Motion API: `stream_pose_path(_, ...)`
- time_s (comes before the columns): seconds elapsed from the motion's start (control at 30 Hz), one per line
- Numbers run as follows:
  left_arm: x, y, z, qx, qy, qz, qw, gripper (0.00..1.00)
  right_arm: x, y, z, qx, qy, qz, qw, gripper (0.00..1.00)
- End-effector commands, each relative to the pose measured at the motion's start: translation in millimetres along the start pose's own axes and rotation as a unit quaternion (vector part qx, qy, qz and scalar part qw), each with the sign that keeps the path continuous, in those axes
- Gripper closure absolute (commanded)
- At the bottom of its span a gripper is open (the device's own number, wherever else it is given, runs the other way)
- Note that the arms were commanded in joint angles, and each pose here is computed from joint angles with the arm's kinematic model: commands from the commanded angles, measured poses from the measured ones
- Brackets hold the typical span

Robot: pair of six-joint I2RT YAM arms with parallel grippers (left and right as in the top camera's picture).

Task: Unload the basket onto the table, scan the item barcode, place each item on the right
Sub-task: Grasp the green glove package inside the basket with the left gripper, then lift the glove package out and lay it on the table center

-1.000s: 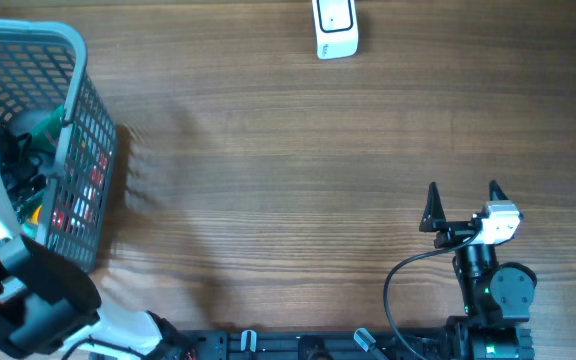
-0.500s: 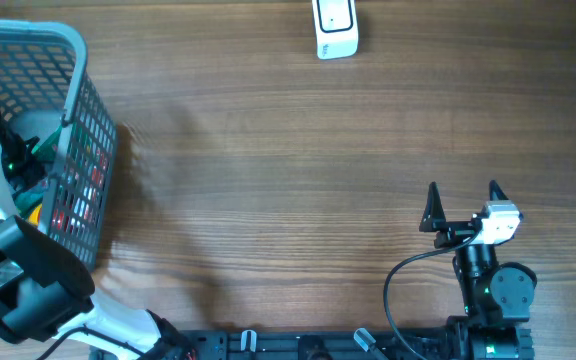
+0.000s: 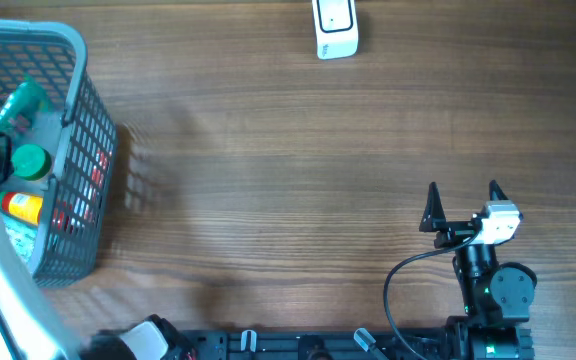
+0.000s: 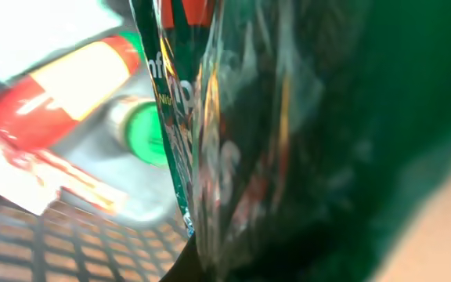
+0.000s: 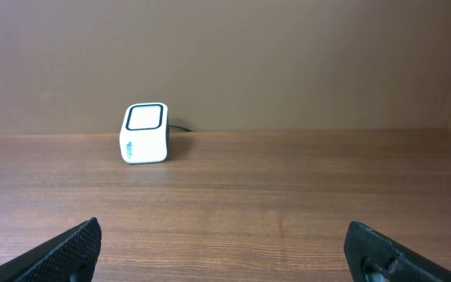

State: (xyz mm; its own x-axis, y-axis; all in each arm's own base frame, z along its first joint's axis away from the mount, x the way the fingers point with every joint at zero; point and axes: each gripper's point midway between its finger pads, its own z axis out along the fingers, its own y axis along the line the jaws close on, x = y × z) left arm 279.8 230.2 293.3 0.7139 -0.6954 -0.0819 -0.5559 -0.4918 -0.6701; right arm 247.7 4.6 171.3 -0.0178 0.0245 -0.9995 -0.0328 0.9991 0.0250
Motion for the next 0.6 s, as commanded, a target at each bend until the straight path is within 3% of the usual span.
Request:
stream_pose_path(0.0, -11.9, -26.6, -63.0, 0.108, 0.008, -0.024, 0.994, 0.96, 0.0, 0.7, 0.1, -0.001, 0.0, -0.005, 1.0, 0.0)
stream_pose_path(0.1, -19.1, -47.5, -122.5, 0.214, 0.025, -0.044, 0.976, 0.96, 0.0, 0.8, 0.1, -0.001, 0.0, -0.005, 1.0, 0.0)
stream_pose_path(0.23, -9.3, -59.2, -180.4, 0.303, 0.087, -0.043, 0.948, 0.96, 0.0, 0.7, 0.1, -0.001, 0.0, -0.005, 1.0, 0.0)
stream_pose_path(0.4, 54.0, -58.8, -231.3, 0.371, 0.226, 0.102, 0.895, 0.96, 0.0, 0.8, 0.1, -0.001, 0.0, -0.005, 1.0, 0.0)
stream_pose_path(0.57, 111.9, -39.3, -247.0, 0.389, 0.296, 0.252, 0.835, 0.96, 0.0, 0.7, 0.1, -0.001, 0.0, -0.005, 1.0, 0.0)
